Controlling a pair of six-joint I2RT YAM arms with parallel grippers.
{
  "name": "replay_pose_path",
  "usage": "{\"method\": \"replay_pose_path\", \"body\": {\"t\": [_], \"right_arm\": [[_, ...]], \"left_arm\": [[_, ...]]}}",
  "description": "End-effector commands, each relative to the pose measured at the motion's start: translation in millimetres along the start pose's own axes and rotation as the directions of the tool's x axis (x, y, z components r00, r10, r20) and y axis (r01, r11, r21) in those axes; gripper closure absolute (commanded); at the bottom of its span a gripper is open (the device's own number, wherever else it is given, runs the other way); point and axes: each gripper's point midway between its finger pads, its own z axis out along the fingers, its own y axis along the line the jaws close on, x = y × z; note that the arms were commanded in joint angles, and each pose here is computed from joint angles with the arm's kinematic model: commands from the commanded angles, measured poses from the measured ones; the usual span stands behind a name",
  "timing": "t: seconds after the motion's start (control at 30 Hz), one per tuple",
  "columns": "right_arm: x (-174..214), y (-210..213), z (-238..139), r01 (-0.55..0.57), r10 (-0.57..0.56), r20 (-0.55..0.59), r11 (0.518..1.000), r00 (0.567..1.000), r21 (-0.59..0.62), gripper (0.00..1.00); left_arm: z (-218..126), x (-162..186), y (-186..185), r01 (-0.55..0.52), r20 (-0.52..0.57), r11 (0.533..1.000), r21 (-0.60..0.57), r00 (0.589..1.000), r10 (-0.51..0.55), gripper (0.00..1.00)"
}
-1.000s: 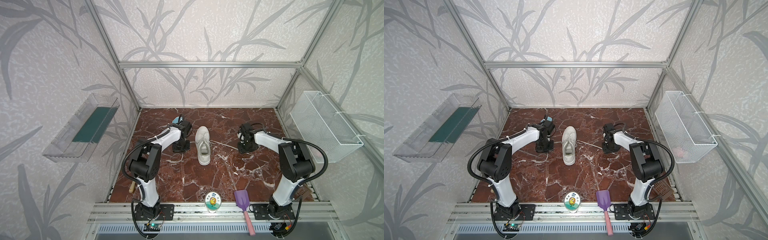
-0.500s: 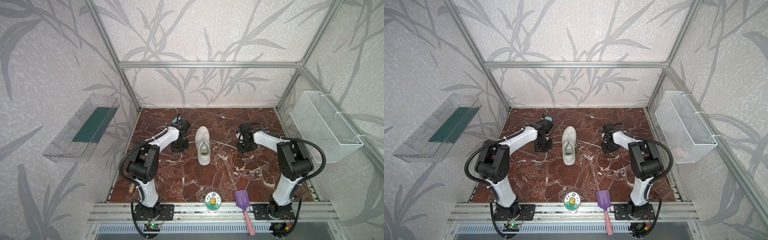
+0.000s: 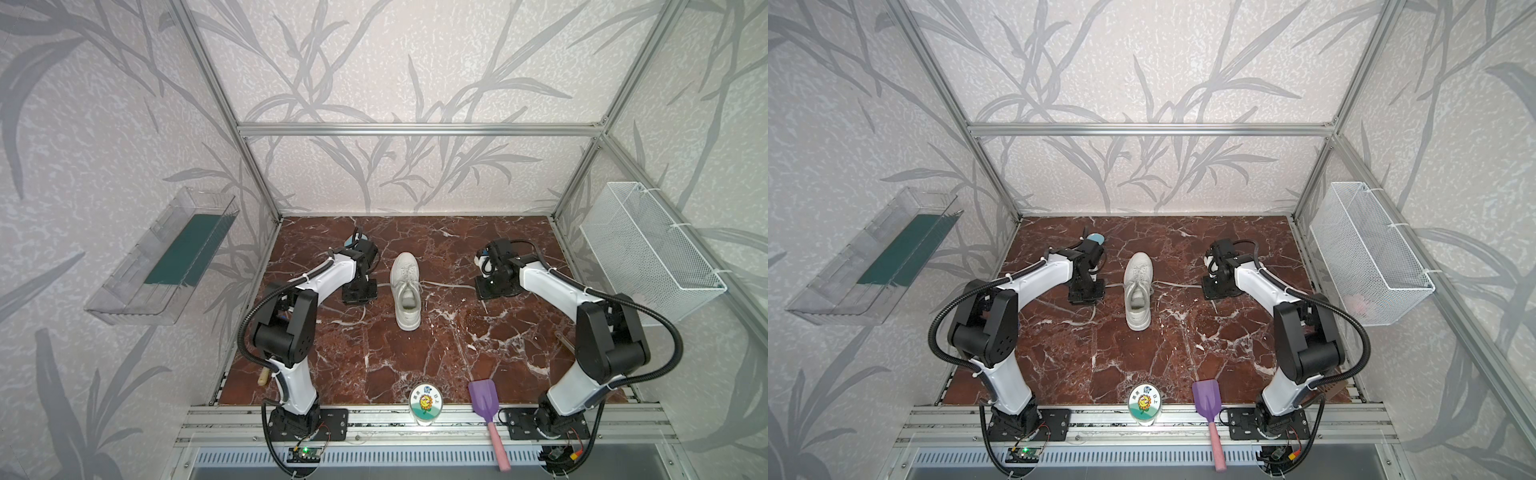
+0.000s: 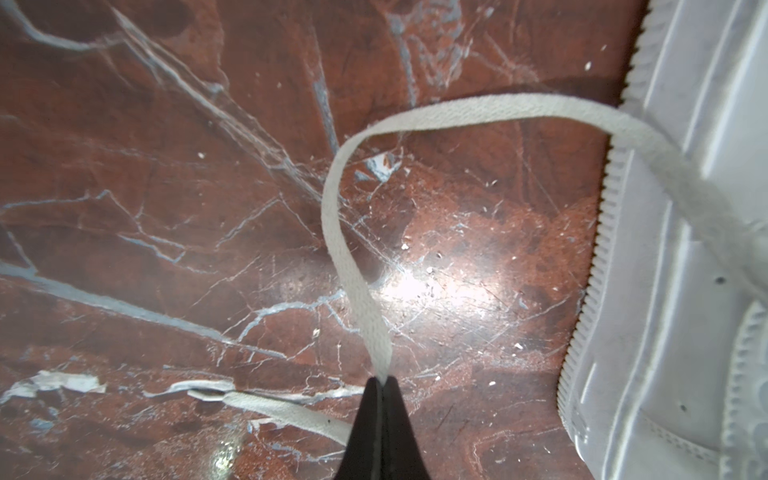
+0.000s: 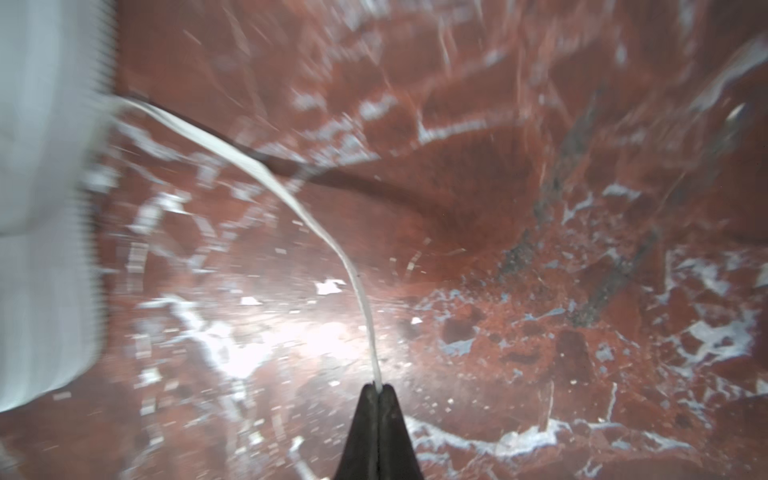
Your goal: Tie the shoes
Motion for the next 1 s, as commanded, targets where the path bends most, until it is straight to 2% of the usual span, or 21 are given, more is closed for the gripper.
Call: {"method": "replay_pose_path", "body": {"t": [0.0,0.17,0.33,0.47,0.6,0.8,0.97], "right_arm": [[-32,39,-35,-0.018,0.034,0.090,0.986,0.995,-0.166,1.00],[-83,97,-76,0.029,0.044,0.221,0.948,0.974,-0.318,1.00],[-134,170,-113,0.100,0.086,0.342,0.865,0.936,-0.492,1.00],[-158,229,-120,0.145,0.102,0.367,0.797,0.925,-0.586,1.00],[-174,282,-115,0.149,0.151,0.360,0.716,0.921,-0.682,1.00],[-184,341,-82,0.126,0.168,0.302,0.647,0.938,-0.752,1.00],[-181,378,-44,0.095,0.153,0.247,0.638,0.957,-0.764,1.00]], "left_arm": [[-1,2,1,0.015,0.006,1.000,0.019,1.000,-0.015,1.00],[9,9,-3,0.037,-0.004,0.998,0.054,0.999,-0.037,0.98],[13,17,-2,0.056,-0.005,0.996,0.076,0.998,-0.056,1.00],[15,25,-1,0.078,0.001,0.992,0.095,0.997,-0.079,1.00],[14,34,0,0.108,0.016,0.986,0.124,0.994,-0.111,1.00],[15,48,0,0.160,0.026,0.972,0.171,0.986,-0.167,1.00],[16,55,4,0.198,0.053,0.961,0.195,0.976,-0.212,1.00]]}}
